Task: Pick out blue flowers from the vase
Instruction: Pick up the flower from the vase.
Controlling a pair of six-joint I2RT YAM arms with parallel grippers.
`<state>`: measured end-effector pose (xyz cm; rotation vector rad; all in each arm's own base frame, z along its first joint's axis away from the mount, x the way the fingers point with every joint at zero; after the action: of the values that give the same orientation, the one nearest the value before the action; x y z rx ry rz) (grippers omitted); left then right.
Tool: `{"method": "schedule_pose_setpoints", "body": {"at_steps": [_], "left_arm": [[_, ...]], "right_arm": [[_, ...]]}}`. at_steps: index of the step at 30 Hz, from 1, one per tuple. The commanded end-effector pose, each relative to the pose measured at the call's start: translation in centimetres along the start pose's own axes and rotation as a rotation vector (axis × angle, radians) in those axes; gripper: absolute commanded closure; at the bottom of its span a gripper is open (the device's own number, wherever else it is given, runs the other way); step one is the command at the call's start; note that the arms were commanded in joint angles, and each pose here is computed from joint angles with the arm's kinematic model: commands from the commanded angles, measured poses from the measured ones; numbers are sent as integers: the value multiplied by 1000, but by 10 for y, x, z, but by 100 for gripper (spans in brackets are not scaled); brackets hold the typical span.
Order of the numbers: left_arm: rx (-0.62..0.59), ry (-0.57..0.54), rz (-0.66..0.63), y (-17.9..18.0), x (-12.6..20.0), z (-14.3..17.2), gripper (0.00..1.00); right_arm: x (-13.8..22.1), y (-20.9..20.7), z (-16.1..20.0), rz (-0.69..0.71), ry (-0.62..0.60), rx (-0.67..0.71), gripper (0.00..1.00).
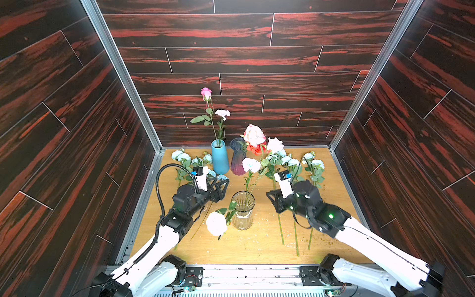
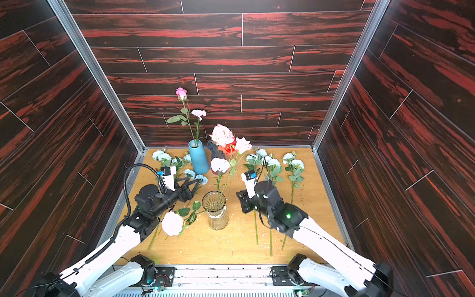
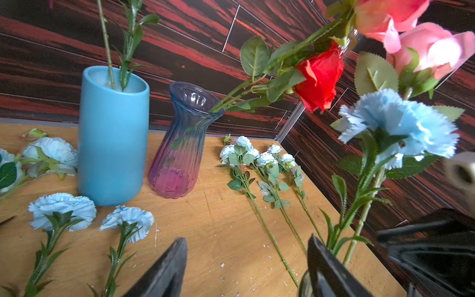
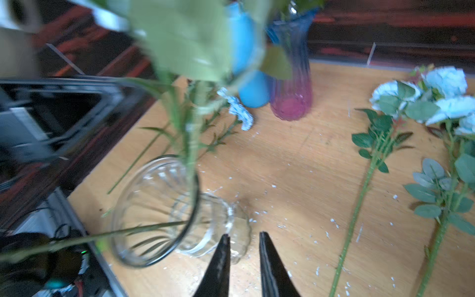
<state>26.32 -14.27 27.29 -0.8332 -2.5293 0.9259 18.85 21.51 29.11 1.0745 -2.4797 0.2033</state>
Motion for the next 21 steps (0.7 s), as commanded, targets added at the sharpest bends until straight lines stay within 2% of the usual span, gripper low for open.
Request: {"method": "schedule_pose_setpoints", "body": {"at_steps": [1, 8, 21], "left_arm": [[-17, -15, 73, -17, -2, -11, 27], [-41, 28, 134, -35, 4, -11, 30], [-49, 98, 213, -48, 2, -5, 32]], "right_arm": [[11, 17, -9, -27, -51, 48, 78], [-11, 50, -12, -80, -46, 96, 80], [-51, 56, -35, 50, -31, 13, 82]]}}
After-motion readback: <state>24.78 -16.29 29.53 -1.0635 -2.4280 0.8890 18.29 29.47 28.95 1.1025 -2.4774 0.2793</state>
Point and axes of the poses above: each gripper's point midway between its finger pads, its own x axis back along the fingers, its own y axis along the line the jaws close on, z = x × y, the point moved 6 cm from there along x, back along the fingers, and after that the axes turned 15 degrees about x, right-handed, at the moved point
